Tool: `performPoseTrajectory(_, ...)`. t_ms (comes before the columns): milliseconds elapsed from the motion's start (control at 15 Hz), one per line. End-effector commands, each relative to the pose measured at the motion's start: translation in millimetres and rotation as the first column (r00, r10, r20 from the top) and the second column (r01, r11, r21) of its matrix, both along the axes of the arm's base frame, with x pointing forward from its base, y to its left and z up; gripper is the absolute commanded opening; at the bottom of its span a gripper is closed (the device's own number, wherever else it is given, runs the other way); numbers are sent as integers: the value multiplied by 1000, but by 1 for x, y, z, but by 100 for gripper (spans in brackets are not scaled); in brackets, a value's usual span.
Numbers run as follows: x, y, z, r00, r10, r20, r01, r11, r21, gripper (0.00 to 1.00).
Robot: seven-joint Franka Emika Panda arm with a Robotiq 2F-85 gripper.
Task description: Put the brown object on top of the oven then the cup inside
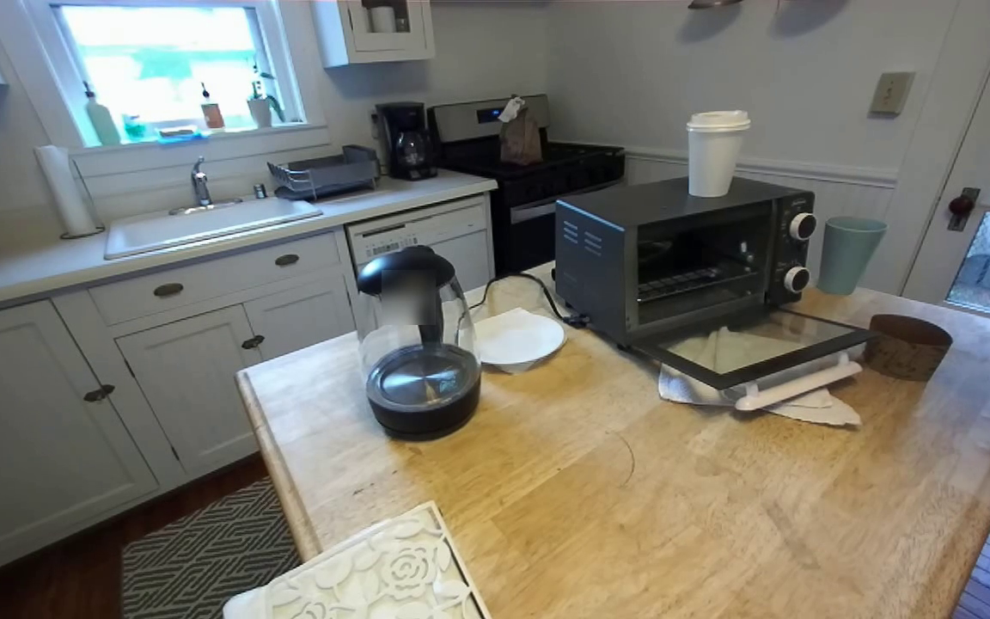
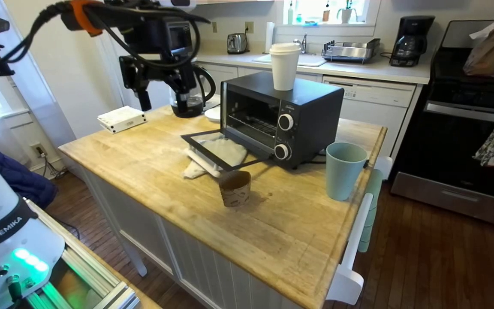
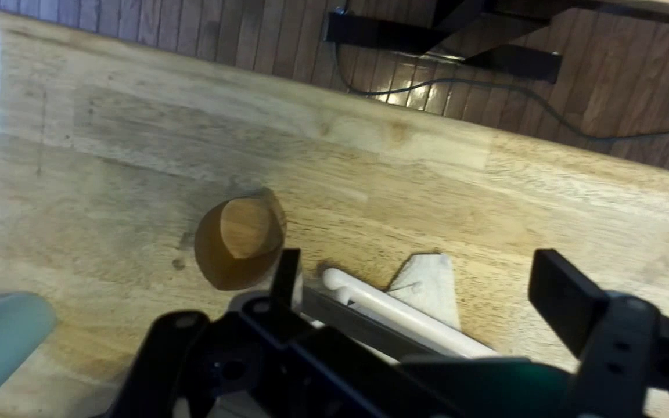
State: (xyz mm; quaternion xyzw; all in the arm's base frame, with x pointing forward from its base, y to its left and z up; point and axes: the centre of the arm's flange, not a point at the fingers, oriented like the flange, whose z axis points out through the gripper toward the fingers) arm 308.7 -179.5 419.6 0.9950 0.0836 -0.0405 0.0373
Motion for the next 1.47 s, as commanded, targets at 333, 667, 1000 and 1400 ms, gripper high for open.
performPoseTrajectory(333,0,-48,-63,995,34,95,-29,998,-55,100)
performPoseTrajectory(667,6,-48,-66,993,65,98,-55,994,-98,100)
performPoseTrajectory(1000,6,-73,-130,992,98,84,-92,993,-78,100)
performPoseTrajectory(1400,4,-71,-189,983,162,81,-154,983,-96,85)
